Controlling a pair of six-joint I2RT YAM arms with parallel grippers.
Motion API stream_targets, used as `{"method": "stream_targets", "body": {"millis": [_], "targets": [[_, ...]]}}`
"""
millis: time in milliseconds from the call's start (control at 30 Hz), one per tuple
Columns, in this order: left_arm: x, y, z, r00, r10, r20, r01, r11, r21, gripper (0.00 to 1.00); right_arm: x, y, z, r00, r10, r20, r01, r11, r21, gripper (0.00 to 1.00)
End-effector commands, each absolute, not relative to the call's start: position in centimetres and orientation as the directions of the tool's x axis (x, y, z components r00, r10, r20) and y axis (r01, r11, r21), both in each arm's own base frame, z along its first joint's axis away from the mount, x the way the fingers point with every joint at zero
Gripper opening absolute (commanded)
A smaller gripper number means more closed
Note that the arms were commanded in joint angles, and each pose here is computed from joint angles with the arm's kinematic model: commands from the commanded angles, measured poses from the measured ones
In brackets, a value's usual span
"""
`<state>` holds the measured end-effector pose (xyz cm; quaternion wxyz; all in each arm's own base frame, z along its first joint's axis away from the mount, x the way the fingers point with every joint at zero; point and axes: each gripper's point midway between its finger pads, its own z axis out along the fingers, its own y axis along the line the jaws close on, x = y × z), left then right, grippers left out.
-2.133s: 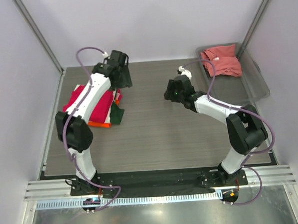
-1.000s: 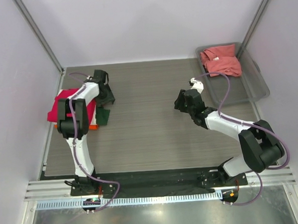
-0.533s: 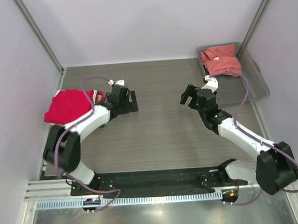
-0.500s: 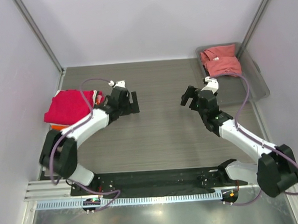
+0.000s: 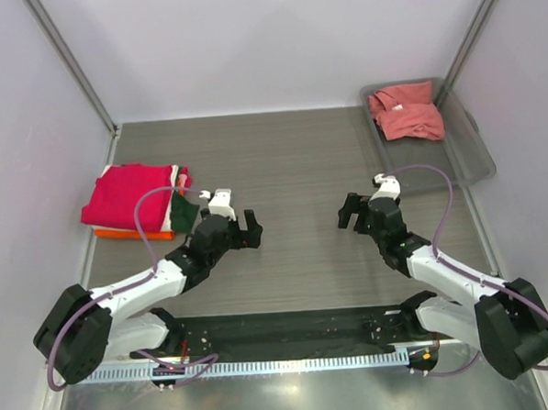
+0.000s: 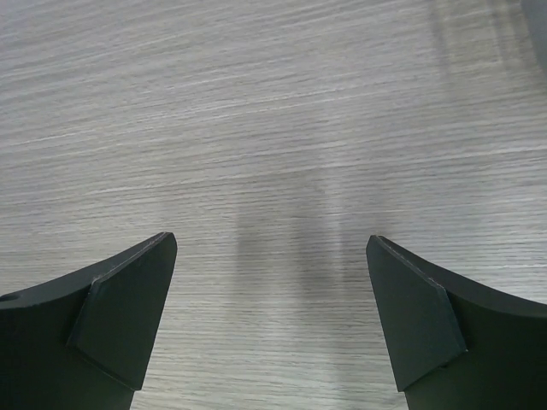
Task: Fold and stack the t-shirts
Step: Reset both grippers
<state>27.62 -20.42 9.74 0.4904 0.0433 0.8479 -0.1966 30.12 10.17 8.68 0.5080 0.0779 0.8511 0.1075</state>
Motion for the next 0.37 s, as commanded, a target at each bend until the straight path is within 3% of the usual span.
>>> {"method": "stream_targets", "body": {"millis": [0,333], "targets": [[29.94,-22.63,16.41,-0.336,-0.231,-0.913,0.362,0.863,-0.352,1.0,31.66,11.04,10.67,-0.387,0.319,-0.865,0.01,0.94,0.342,1.0],[29.45,-22.15,16.97,-0.337,-0.232,-0.913,0.359,0.864,-0.352,0.99,31.49,10.08,11.36,-0.339,0.386,-0.858,0.071,0.92,0.386,0.99]]}}
